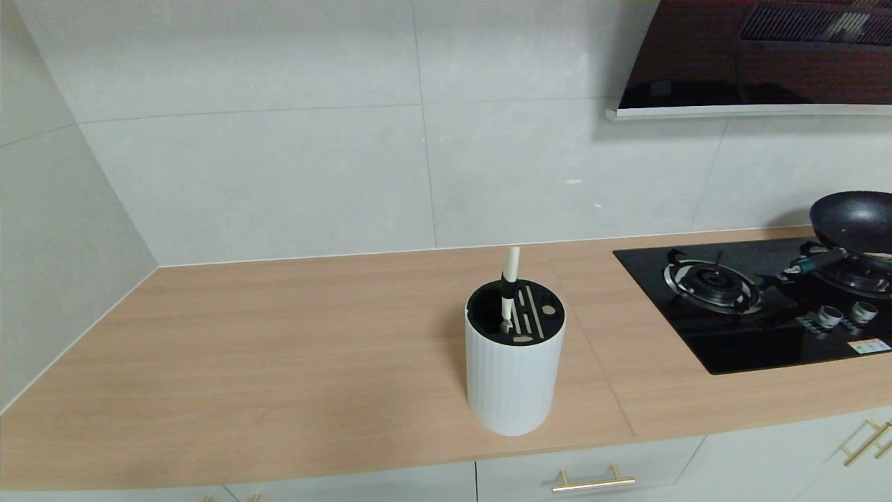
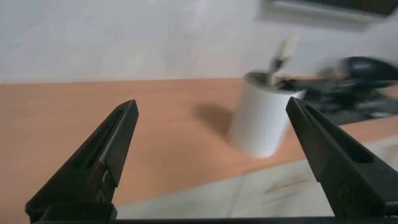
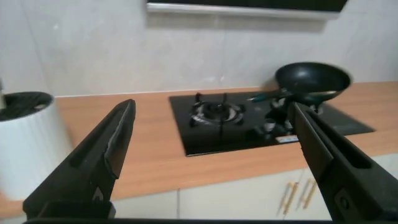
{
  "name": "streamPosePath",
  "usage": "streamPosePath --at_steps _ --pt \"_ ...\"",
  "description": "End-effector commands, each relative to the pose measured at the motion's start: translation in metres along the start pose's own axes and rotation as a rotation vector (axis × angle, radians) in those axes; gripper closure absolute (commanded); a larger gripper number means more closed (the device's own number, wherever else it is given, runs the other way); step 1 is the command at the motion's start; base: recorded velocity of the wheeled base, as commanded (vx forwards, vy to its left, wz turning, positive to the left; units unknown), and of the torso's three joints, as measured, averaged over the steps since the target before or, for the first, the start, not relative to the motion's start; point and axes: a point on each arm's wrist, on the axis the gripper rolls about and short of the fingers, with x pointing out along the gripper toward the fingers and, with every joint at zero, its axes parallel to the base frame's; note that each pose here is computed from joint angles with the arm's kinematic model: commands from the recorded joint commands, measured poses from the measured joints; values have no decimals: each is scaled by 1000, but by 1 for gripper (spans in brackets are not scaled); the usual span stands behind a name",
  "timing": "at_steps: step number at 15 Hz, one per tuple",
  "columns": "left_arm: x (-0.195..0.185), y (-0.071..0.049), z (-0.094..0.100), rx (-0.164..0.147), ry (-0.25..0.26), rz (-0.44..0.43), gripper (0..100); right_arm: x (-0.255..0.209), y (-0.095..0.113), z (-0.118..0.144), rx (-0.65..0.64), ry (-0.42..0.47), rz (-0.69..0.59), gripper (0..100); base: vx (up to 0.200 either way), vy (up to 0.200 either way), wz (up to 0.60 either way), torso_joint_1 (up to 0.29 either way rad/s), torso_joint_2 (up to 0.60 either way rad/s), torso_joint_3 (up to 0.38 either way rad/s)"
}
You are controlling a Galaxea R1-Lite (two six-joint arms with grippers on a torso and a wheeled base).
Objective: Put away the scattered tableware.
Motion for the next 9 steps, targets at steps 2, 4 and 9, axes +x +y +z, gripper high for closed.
streamPosePath --at_steps 2,4,9 --pt "-10 6 -20 79 42 238 0 4 5 -39 -22 40 -29 0 0 0 0 0 0 0" --pt "-12 10 -28 152 117 342 0 4 5 -43 10 78 -27 0 0 0 0 0 0 0" --pt "-12 8 -31 213 166 231 0 2 7 -56 40 200 -9 0 0 0 0 0 0 0"
